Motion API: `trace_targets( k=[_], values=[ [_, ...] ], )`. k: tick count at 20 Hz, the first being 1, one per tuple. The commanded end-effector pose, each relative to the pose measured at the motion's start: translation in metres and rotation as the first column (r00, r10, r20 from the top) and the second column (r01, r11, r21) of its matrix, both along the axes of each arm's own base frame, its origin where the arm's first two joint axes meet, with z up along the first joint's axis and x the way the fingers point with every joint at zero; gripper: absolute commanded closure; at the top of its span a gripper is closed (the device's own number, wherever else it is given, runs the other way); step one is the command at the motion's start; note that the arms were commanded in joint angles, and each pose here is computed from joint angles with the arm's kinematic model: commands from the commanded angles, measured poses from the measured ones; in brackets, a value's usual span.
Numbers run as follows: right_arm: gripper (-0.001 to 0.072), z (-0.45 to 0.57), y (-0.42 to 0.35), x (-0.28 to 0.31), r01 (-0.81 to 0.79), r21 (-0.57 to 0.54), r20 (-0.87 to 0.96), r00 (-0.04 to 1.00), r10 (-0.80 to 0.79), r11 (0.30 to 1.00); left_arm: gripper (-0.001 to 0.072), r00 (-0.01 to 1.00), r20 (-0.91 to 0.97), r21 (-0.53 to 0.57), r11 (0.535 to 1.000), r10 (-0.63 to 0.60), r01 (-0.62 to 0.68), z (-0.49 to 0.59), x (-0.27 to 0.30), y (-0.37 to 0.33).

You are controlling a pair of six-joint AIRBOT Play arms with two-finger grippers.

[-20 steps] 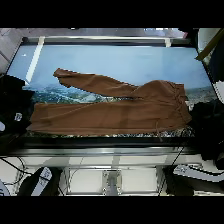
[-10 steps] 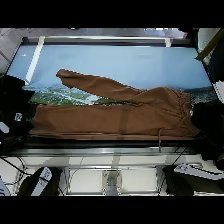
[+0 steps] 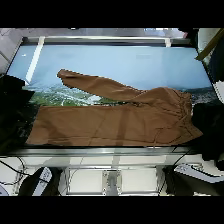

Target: Fold the clothes and pants, and hang the long-sleeved shirts on hangers.

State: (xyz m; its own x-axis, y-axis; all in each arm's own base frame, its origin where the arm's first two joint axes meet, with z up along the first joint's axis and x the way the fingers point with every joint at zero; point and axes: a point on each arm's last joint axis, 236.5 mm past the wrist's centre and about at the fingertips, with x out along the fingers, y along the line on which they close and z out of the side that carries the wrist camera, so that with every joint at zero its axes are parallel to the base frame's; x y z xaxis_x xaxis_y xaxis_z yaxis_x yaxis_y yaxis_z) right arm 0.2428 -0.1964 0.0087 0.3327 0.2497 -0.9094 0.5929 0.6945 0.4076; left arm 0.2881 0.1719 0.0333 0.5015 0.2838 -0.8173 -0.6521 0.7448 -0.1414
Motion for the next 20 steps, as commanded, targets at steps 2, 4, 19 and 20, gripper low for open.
trace_targets(
  k=[2,4,19,20],
  values=[
    [0.0373,0.13,0.025,0.12,-0.023,-0.117,0.488,0.869,0.078,0.993,0.0016,0.952,0.238,-0.044,0.977,-0.194,0.21,0.067,0.11,-0.043],
    [0.0374,0.149,0.056,0.155,-0.085,-0.189,0.538,0.824,0.176,0.978,0.0017,0.94,0.18,-0.11,0.944,-0.289,0.312,0.04,0.159,-0.077],
    [0.0373,0.15,0.145,0.195,-0.264,-0.235,0.556,0.753,0.352,0.935,0.0144,0.94,0.114,-0.532,0.78,-0.32,0.33,-0.111,0.277,-0.186],
    [0.0373,0.15,0.145,0.195,-0.265,-0.235,0.555,0.753,0.353,0.935,0.0188,0.943,0.137,-0.518,0.79,-0.303,0.329,-0.108,0.284,-0.183]
  ],
)
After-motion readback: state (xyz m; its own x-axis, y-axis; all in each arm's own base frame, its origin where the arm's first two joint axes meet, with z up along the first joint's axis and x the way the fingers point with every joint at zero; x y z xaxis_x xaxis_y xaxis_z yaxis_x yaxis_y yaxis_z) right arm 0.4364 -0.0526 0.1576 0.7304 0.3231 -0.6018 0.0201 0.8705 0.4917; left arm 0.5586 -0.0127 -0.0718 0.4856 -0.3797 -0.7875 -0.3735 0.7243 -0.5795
